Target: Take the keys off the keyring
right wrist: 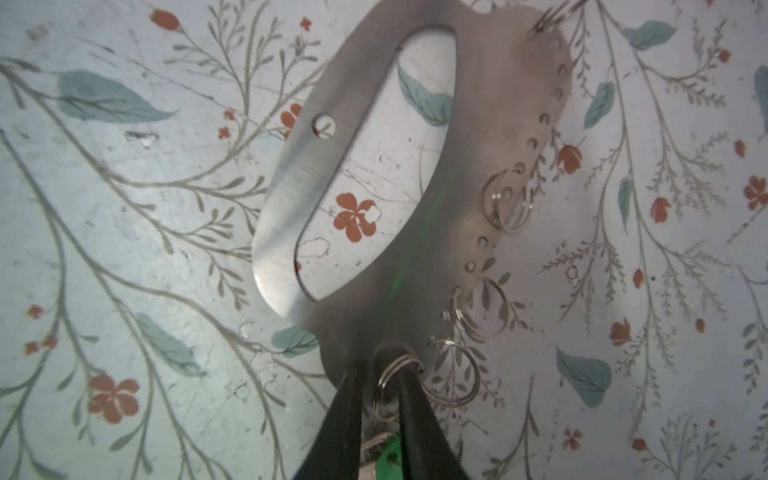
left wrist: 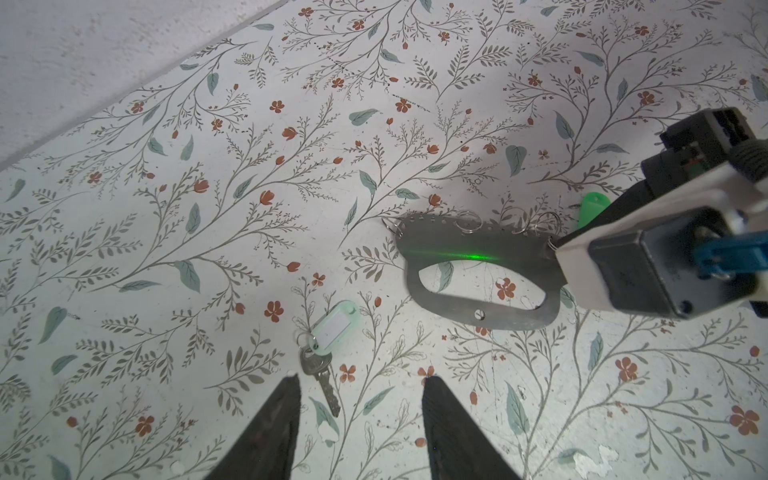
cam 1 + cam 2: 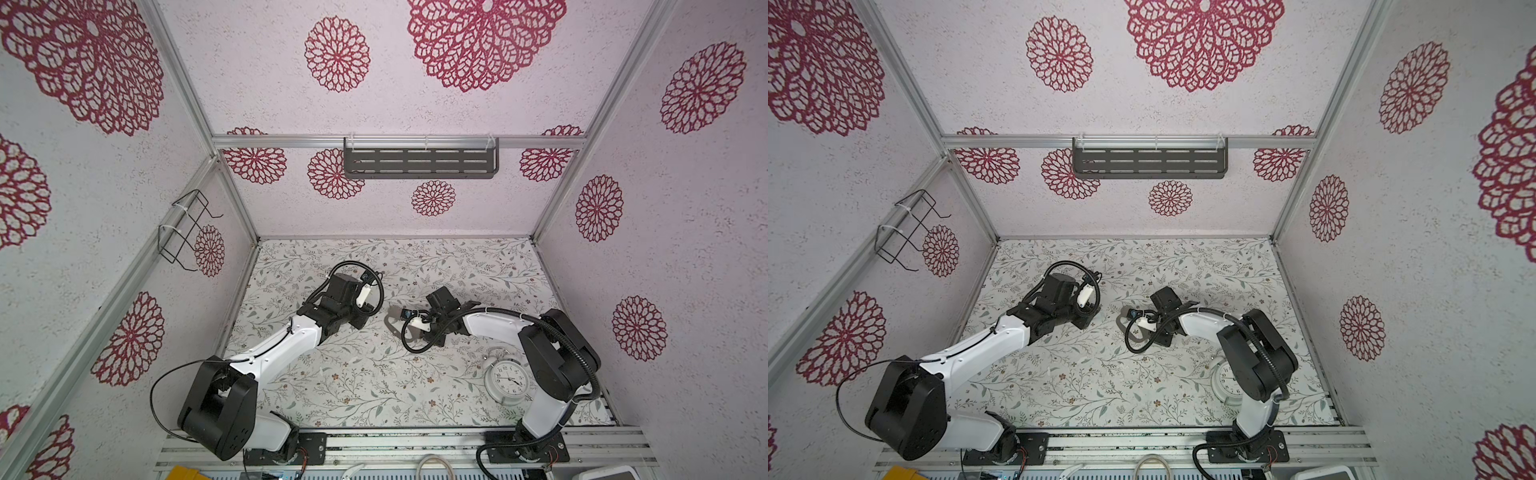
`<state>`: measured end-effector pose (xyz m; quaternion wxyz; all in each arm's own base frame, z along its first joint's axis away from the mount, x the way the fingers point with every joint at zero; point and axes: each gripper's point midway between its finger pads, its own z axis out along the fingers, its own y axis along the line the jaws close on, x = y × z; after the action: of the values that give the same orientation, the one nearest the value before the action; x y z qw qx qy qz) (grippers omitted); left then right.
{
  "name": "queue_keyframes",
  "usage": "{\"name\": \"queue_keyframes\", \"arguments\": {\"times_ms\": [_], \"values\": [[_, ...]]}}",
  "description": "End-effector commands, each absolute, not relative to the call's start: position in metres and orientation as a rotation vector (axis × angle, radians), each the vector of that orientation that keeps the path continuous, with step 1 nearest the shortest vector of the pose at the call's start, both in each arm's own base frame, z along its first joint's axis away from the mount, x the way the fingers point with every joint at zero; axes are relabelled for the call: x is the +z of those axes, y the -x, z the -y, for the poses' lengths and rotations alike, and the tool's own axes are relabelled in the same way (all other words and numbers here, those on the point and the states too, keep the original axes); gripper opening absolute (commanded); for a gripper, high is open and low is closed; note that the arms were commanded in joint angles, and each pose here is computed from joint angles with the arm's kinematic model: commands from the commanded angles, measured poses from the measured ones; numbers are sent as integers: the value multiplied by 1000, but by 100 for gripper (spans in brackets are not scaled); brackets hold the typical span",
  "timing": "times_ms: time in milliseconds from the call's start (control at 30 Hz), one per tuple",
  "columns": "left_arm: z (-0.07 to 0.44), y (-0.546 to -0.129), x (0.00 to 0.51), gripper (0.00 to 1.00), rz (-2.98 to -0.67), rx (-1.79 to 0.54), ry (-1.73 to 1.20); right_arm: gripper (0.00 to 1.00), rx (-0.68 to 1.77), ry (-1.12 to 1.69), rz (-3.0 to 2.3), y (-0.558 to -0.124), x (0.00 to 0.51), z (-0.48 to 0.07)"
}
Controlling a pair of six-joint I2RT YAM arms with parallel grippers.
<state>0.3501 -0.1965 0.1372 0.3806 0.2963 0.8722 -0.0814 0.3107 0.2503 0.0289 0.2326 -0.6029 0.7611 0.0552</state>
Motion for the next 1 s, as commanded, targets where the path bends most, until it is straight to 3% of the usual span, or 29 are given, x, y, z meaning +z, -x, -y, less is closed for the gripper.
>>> {"name": "queue_keyframes", "arguments": {"times_ms": [0, 367, 767, 967], "values": [[197, -351, 143, 52, -2202, -210, -742, 18, 132, 1628, -2090, -317, 37, -253], [200, -353, 143, 52, -2201, -214, -744, 4, 90, 1624, -2060, -320, 47, -250], [201, -353, 146, 52, -2187, -220, -753, 0, 181, 1649, -2012, -312, 57, -257], [213, -342, 165, 52, -2052, -312, -811, 0, 309, 1606, -1924, -307, 81, -266]]}}
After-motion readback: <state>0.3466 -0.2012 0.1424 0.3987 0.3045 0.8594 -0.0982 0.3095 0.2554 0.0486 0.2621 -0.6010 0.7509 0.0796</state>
